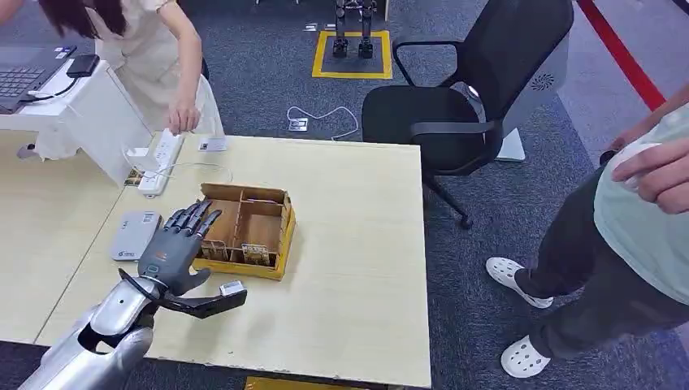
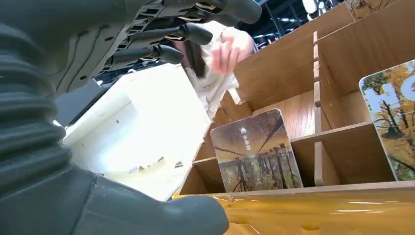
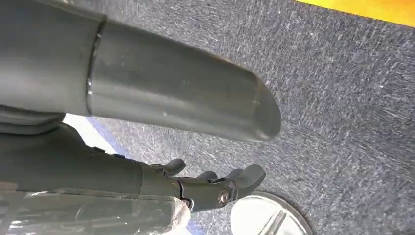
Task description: Pass the card to the sensor for recognition and then transmit it.
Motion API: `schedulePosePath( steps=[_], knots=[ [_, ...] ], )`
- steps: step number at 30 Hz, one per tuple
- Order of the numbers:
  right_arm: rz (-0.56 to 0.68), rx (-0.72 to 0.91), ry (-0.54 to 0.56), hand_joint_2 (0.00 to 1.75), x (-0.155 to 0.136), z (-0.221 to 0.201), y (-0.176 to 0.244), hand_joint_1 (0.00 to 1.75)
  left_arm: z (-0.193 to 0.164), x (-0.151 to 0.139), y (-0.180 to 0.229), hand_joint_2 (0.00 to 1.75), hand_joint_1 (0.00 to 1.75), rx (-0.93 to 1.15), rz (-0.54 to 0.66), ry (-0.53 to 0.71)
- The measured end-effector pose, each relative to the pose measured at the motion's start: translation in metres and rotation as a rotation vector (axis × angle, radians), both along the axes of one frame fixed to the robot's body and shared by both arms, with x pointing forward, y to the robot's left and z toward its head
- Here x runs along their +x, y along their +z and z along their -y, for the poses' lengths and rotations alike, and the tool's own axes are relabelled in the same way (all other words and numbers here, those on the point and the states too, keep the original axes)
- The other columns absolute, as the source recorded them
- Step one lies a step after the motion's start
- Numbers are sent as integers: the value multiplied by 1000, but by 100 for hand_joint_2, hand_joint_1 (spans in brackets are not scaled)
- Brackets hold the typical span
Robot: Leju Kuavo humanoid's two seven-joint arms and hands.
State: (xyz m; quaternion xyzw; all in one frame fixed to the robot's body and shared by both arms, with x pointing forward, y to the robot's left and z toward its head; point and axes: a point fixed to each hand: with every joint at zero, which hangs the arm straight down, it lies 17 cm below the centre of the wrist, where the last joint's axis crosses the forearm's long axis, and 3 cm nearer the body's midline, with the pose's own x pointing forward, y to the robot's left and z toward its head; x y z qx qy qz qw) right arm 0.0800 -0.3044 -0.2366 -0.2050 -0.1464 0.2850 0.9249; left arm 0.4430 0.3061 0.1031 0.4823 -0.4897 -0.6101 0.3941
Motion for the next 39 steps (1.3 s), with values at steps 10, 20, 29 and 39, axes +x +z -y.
schedulePosePath(
  steps=[10, 20, 29, 39],
  knots=[
    [-3, -6, 5, 0, -1, 2, -1, 0, 0, 0, -3, 175, 0, -1, -8, 5],
    [2, -15, 19, 0, 2, 4, 0, 0, -7, -2, -17, 175, 140, 4, -62, 22],
    [5, -14, 17, 0, 2, 4, -1, 0, -10, -2, -20, 175, 80, 5, -74, 27],
    [4, -10, 3, 0, 1, 4, -1, 0, -9, -5, -24, 175, 37, -10, -92, 28]
  ],
)
